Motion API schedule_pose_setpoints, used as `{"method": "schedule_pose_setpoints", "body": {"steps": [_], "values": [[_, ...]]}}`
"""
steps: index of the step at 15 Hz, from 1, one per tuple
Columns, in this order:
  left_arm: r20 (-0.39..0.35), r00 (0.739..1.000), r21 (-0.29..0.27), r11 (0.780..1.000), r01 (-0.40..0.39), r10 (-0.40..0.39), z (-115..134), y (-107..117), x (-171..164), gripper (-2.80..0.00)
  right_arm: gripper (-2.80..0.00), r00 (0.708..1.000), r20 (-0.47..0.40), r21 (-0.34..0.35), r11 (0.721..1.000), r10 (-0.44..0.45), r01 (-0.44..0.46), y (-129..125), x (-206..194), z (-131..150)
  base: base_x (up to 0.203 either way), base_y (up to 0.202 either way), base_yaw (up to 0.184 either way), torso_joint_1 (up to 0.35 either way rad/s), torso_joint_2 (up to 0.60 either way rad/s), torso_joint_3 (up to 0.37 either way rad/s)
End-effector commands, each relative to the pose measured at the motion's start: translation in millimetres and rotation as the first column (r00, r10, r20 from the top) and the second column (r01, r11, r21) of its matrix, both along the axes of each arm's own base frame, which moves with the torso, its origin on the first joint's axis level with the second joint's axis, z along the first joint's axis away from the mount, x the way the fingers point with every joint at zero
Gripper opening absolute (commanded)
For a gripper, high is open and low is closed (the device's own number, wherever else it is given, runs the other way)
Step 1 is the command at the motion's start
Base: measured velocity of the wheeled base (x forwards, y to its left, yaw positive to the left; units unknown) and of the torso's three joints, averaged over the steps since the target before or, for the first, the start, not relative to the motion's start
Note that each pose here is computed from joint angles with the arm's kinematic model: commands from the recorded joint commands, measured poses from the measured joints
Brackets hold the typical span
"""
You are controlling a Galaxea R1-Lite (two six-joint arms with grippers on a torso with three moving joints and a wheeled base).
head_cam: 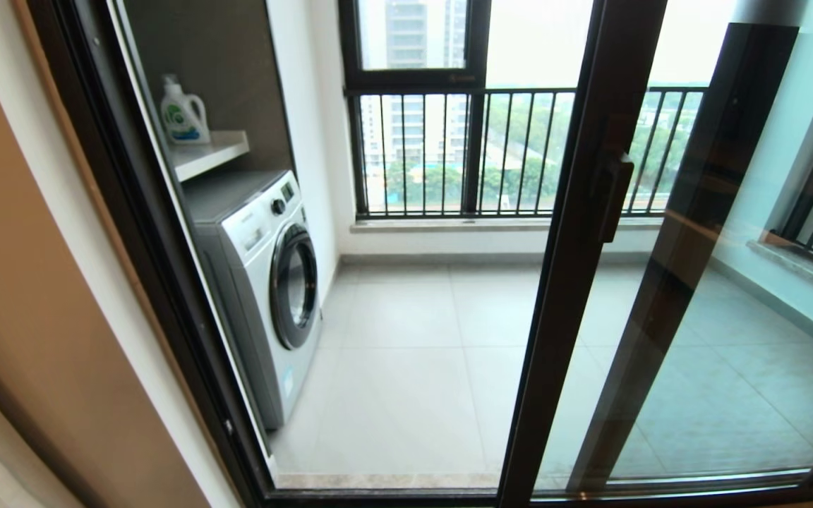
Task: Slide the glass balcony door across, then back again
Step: Open the slid door
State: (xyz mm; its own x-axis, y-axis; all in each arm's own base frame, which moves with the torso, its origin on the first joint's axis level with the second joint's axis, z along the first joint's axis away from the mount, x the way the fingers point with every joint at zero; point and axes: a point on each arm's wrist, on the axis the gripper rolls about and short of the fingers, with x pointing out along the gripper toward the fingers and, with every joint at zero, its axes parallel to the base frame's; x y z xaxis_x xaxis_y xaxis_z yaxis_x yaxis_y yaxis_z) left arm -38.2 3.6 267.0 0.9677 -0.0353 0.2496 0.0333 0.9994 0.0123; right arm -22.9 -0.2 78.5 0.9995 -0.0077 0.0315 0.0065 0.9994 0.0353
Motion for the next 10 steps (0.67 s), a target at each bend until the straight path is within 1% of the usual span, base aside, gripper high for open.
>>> {"method": "schedule_pose_setpoints", "body": {"steps": [1, 2, 3, 4, 6, 7, 9, 10], "values": [[0.122, 0.992, -0.008, 0.999, -0.043, 0.044, -21, 0, -50, -2.8, -2.8, 1.0, -0.012, 0.0, 1.0, 0.0, 0.0, 0, 1, -3, 0.0, 0.0, 0.0, 0.0, 0.0, 0.0], [0.14, 0.989, -0.006, 0.999, -0.045, 0.046, -32, -1, -62, -2.8, -2.8, 1.0, -0.012, 0.0, 1.0, 0.0, 0.0, 0, 1, -3, 0.0, 0.0, 0.0, 0.0, 0.0, 0.0], [0.142, 0.989, 0.002, 0.999, -0.036, 0.035, -47, -2, -70, -2.8, -2.8, 1.0, -0.013, 0.0, 1.0, 0.0, 0.0, 0, 1, -3, 0.0, 0.0, 0.0, 0.0, 0.0, 0.0], [0.111, 0.994, 0.014, 1.0, -0.024, 0.022, -63, -3, -70, -2.8, -2.8, 1.0, -0.012, 0.0, 1.0, 0.0, 0.0, 0, 1, -3, 0.0, 0.0, 0.0, 0.0, 0.0, 0.0], [-0.01, 1.0, 0.022, 1.0, -0.009, 0.009, -88, -4, -50, -2.8, -2.8, 1.0, -0.012, 0.0, 1.0, 0.0, 0.0, 0, 1, -3, 0.0, 0.0, 0.0, 0.0, 0.0, 0.0], [-0.073, 0.997, 0.027, 1.0, 0.007, -0.005, -102, -4, -40, -2.8, -2.8, 1.0, -0.012, 0.0, 1.0, 0.0, 0.0, 0, 1, -3, 0.0, 0.0, 0.0, 0.0, 0.0, 0.0], [-0.184, 0.981, 0.038, 0.997, 0.064, -0.056, -135, -5, -16, -2.8, -2.8, 1.0, -0.013, 0.0, 1.0, 0.0, 0.0, 0, 1, -3, 0.0, 0.0, 0.0, 0.0, 0.0, 0.0], [-0.225, 0.972, 0.042, 0.996, 0.079, -0.067, -152, -6, -6, -2.8, -2.8, 1.0, -0.012, 0.0, 1.0, 0.0, 0.0, 0, 1, -3, 0.0, 0.0, 0.0, 0.0, 0.0, 0.0]]}}
